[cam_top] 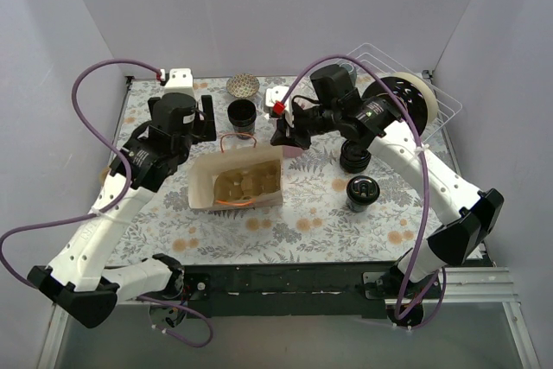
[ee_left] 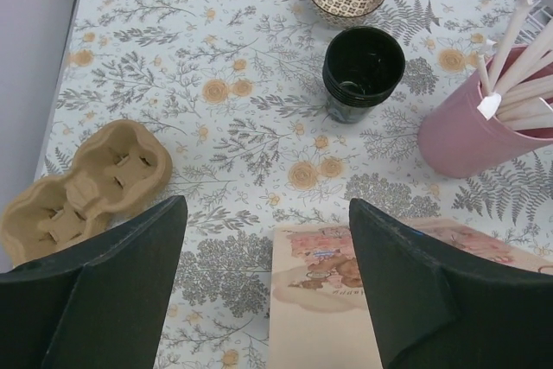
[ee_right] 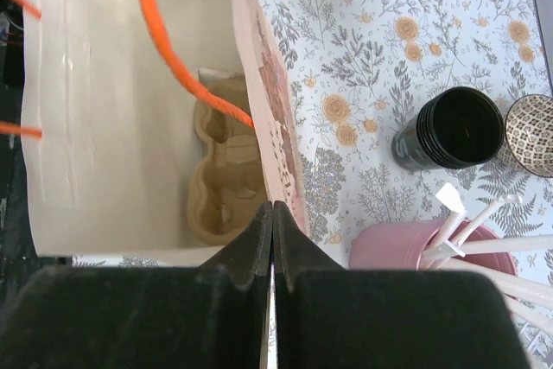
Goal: Pack the takeout coffee
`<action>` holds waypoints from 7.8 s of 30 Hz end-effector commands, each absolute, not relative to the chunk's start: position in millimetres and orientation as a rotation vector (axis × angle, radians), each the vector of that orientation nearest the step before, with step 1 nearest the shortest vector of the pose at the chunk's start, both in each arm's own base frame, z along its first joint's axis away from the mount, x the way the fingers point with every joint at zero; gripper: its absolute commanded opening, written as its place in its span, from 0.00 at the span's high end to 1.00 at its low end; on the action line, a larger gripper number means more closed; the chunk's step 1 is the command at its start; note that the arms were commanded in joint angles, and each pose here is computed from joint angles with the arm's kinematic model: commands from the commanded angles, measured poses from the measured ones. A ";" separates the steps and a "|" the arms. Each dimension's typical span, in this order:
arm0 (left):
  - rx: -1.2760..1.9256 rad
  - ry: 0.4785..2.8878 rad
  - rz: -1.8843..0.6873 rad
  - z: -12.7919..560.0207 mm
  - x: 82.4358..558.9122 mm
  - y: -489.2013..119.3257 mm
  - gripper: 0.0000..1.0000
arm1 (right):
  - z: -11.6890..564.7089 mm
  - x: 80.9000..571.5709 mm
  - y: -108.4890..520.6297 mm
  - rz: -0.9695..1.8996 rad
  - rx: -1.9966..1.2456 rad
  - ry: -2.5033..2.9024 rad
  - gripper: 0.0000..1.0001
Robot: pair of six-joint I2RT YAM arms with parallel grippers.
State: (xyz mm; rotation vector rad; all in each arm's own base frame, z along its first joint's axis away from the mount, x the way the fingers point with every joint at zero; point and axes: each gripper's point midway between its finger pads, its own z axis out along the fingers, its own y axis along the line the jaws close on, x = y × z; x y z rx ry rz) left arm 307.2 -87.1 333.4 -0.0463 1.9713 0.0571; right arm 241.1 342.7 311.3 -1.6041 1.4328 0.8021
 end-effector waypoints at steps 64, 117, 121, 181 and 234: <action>-0.018 1.941 -0.771 300.5 211.6 -155.6 1.00 | 354.4 178.8 276.7 0.912 -0.989 1.682 0.42; -0.714 2.182 -0.732 250.7 219.6 -142.7 1.00 | 361.7 151.6 270.2 1.043 -0.470 2.342 0.52; -0.751 2.253 -0.721 248.3 219.8 -149.5 1.00 | 358.5 146.7 264.3 0.977 -0.421 2.439 0.53; 0.044 1.849 -1.014 315.5 215.7 -194.9 1.00 | 319.2 223.3 241.7 0.393 -0.746 1.705 0.99; 0.142 2.067 -1.008 241.1 179.7 -191.0 1.00 | 315.1 208.3 216.0 0.477 -0.487 1.864 0.43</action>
